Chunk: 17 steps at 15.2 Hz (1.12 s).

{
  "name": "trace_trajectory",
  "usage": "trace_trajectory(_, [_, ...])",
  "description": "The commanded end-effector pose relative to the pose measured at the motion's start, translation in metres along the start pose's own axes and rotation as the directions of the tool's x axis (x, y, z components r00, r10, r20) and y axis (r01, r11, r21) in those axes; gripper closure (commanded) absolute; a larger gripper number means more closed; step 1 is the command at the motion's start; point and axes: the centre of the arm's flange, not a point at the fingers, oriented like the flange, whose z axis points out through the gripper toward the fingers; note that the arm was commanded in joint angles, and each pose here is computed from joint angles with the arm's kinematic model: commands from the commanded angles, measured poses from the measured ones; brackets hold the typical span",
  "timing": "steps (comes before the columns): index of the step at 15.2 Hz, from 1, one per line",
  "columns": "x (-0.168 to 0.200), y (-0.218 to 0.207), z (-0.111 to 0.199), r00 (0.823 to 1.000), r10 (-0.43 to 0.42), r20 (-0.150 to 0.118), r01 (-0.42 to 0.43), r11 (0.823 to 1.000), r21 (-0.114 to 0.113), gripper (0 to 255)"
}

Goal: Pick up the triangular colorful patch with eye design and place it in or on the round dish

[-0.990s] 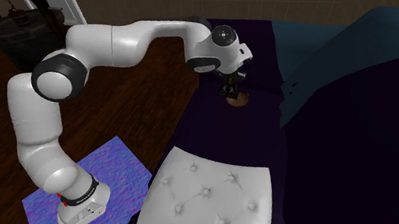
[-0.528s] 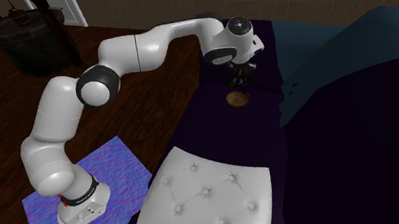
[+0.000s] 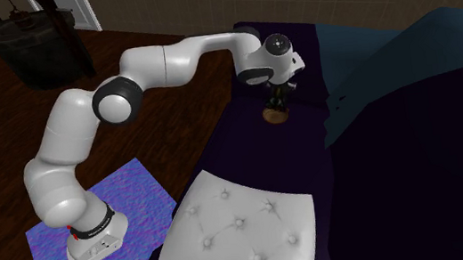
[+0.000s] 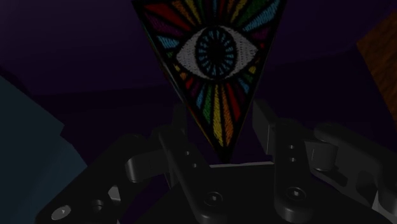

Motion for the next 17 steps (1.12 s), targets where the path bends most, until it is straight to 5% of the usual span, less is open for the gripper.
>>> trace_trajectory(1, [-0.006,0.0,0.009,1.0,0.0,-0.001,0.0,1.0,0.0,255])
trace_trajectory(7, [-0.023,0.003,0.038,1.0,0.0,-0.001,0.0,1.0,0.0,255])
trace_trajectory(15, [-0.023,0.003,0.038,1.0,0.0,-0.001,0.0,1.0,0.0,255])
trace_trajectory(16, [-0.023,0.003,0.038,1.0,0.0,-0.001,0.0,1.0,0.0,0])
trace_trajectory(17, [-0.023,0.003,0.038,1.0,0.0,-0.001,0.0,1.0,0.0,0])
